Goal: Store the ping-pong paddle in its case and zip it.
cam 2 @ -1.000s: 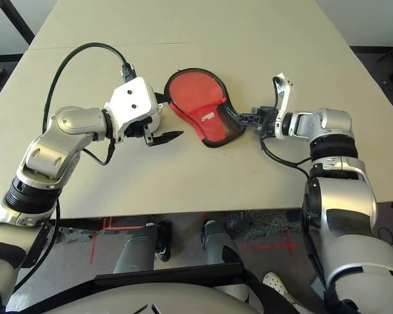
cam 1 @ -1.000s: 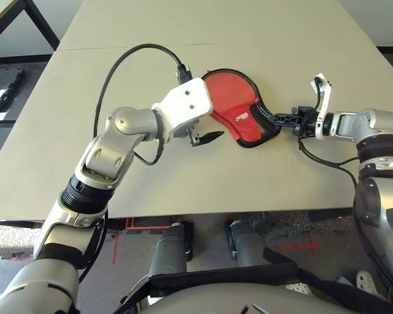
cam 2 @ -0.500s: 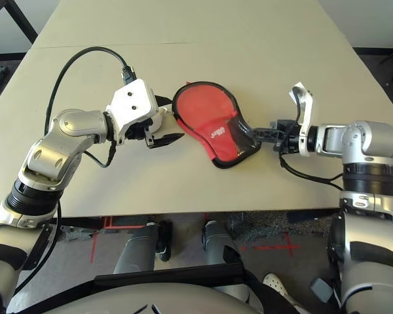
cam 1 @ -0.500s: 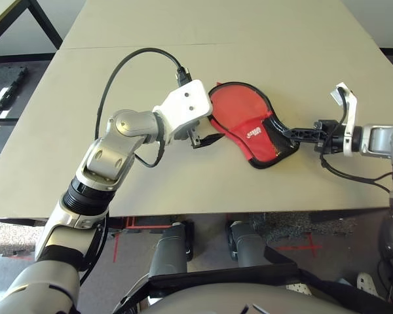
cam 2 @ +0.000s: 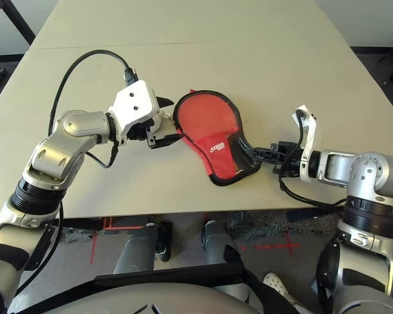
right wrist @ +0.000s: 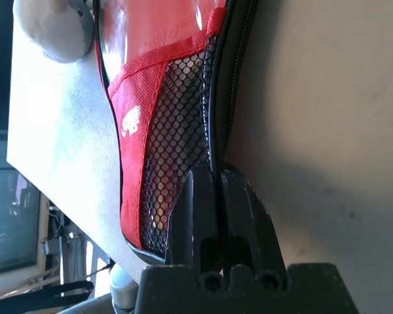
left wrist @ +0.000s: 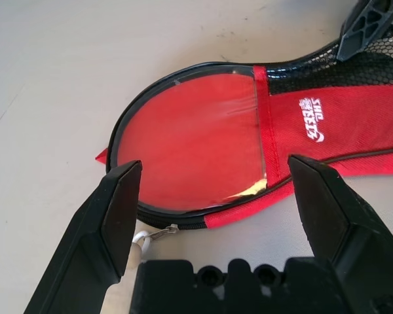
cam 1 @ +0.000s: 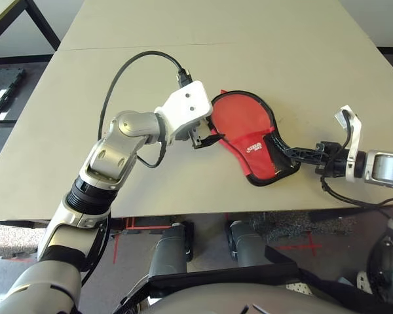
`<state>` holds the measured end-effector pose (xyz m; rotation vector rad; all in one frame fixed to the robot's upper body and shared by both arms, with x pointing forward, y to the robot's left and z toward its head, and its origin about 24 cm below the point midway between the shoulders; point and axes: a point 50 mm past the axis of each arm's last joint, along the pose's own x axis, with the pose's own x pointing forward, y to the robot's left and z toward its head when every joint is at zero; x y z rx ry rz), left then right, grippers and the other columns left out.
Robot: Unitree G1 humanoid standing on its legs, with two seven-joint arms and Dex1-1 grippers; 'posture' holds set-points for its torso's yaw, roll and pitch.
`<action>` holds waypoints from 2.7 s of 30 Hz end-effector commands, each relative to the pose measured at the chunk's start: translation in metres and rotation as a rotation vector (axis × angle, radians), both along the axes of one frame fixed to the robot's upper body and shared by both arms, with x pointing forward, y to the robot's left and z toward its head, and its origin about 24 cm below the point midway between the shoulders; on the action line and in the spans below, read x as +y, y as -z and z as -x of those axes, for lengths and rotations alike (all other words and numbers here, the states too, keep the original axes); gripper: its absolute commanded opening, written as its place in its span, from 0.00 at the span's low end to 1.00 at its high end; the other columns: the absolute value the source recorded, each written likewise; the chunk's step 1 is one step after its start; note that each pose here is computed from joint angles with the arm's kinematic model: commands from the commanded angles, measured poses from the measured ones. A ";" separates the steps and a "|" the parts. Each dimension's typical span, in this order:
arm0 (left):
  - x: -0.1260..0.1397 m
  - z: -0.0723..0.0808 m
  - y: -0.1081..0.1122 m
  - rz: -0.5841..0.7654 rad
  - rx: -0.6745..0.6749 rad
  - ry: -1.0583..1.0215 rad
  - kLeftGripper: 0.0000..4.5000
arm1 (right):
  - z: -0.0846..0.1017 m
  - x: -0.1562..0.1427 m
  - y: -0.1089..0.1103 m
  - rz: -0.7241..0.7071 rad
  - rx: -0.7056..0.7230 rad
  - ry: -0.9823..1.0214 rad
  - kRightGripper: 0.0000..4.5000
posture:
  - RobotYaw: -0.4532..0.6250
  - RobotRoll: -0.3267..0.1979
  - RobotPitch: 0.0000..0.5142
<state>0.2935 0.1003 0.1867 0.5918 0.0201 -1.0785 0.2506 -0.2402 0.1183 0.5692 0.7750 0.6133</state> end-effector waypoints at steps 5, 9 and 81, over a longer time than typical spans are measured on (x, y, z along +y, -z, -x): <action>0.000 0.001 0.006 -0.008 0.017 0.003 1.00 | -0.007 -0.015 -0.037 0.042 -0.210 -0.055 0.41 | 0.43 0.62 0.37; 0.001 0.001 0.005 -0.009 0.016 0.001 1.00 | -0.018 -0.034 -0.056 0.123 -0.316 -0.066 0.72 | 0.42 0.62 0.37; 0.080 -0.040 0.024 -0.232 0.280 -0.410 1.00 | -0.117 0.023 0.010 0.581 -0.646 -0.646 0.99 | 0.45 0.62 0.44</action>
